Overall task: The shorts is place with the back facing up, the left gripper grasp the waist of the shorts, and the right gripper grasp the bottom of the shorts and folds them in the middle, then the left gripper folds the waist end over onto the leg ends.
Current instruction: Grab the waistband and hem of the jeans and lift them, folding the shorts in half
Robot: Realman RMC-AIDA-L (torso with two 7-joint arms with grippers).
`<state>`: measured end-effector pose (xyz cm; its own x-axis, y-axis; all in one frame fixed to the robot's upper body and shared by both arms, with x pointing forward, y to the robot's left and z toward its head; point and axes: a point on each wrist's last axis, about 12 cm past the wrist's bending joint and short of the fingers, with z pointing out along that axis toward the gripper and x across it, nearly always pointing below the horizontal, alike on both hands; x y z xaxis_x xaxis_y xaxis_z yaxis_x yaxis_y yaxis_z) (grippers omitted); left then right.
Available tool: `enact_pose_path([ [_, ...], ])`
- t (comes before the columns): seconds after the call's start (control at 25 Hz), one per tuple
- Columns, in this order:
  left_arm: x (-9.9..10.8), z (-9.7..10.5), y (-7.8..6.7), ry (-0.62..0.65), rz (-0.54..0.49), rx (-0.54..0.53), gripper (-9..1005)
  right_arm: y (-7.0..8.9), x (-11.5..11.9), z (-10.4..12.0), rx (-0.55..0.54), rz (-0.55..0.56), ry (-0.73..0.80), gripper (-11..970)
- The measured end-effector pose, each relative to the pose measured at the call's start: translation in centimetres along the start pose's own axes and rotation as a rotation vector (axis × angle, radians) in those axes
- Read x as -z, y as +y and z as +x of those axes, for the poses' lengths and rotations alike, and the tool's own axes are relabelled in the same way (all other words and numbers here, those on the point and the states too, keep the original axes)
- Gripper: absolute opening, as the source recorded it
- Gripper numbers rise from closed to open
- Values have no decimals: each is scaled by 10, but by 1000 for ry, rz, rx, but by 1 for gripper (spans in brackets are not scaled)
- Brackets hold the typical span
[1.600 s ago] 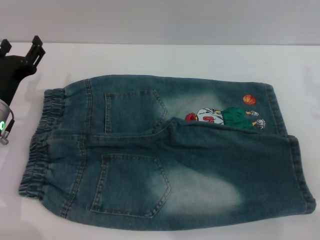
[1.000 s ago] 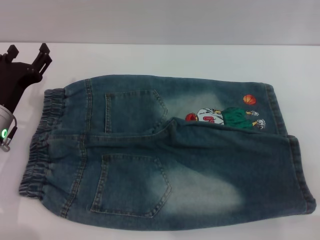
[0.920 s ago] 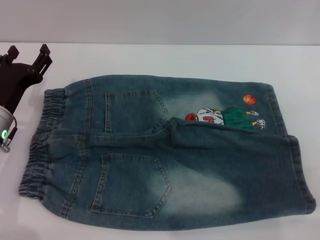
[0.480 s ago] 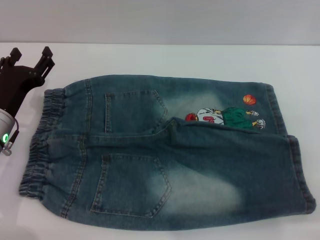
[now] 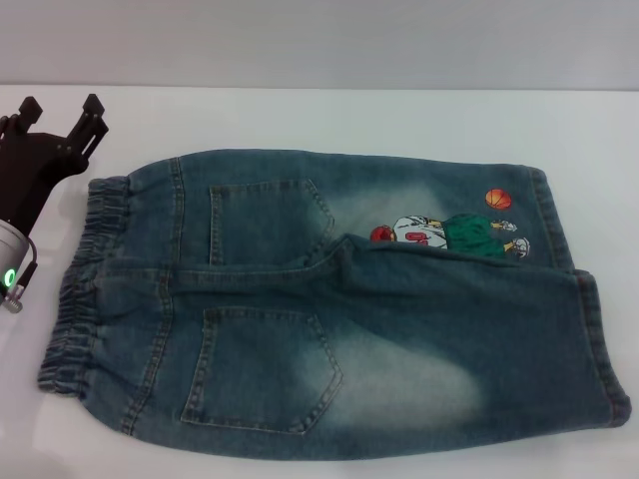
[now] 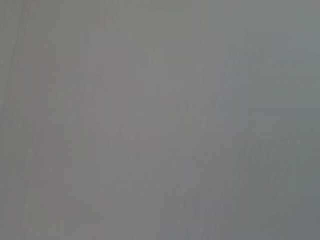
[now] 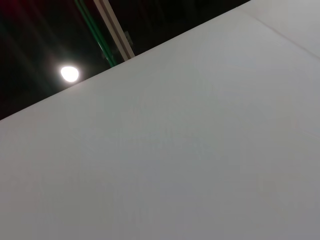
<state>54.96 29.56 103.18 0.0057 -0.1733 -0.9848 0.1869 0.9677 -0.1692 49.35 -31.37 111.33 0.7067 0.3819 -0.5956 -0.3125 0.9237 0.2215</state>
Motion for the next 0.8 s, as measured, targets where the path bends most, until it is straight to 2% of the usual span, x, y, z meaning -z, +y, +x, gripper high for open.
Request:
enact_pose_path([
  [0.8,-1,-4,5,-16,-13,-16,821,5,-16,2,-83,-29,-56,587],
])
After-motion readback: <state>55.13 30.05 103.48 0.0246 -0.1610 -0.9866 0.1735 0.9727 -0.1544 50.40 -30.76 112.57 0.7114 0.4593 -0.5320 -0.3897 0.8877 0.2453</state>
